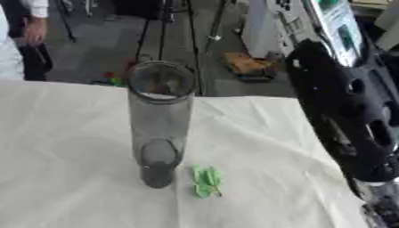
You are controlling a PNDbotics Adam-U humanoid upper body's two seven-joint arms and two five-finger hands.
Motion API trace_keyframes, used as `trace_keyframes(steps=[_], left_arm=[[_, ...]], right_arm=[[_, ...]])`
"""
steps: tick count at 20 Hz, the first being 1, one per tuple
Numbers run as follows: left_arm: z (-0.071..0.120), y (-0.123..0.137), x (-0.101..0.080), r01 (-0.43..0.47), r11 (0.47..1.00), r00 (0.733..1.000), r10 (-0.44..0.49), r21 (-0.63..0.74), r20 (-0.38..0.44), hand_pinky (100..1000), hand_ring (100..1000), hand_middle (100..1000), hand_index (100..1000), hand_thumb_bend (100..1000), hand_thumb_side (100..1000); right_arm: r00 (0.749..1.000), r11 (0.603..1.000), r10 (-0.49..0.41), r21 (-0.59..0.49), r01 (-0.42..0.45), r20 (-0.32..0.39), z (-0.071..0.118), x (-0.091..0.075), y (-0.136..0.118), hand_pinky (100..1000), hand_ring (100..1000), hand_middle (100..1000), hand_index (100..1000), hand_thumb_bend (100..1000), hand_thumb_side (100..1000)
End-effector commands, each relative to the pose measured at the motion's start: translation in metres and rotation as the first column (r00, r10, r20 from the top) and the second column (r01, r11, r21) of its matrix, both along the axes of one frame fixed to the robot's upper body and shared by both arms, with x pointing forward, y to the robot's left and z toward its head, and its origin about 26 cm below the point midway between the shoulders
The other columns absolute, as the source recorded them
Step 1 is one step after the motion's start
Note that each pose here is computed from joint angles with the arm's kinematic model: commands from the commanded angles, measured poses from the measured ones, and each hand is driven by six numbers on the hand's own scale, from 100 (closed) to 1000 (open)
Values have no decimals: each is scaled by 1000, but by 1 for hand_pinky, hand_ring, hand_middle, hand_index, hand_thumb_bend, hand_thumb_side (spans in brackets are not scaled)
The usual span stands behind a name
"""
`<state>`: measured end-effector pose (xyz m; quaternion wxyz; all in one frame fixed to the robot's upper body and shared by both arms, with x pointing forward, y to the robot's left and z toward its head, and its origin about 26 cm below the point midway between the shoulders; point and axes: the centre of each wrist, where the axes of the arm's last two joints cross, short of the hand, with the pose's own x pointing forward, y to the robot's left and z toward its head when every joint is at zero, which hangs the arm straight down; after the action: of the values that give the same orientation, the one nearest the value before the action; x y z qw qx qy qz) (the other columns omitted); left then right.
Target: Arrange flowers into the vase.
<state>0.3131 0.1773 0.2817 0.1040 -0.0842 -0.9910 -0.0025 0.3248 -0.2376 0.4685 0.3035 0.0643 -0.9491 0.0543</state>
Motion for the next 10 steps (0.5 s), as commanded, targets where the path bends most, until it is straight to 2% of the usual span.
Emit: trace_keyframes(steps=[1,10], left_arm=[[8,0,-3,4,1000,999,-5,16,34,705,779,865,930,100,1000],[10,-1,-3,10,1000,999,-10,17,39,705,779,866,930,100,1000]], right_arm=[[1000,1000,6,2,-6,11,9,-5,0,100,100,100,100,168,364],[999,1000,19,15,-19,-26,8,-1,6,100,100,100,100,165,374]])
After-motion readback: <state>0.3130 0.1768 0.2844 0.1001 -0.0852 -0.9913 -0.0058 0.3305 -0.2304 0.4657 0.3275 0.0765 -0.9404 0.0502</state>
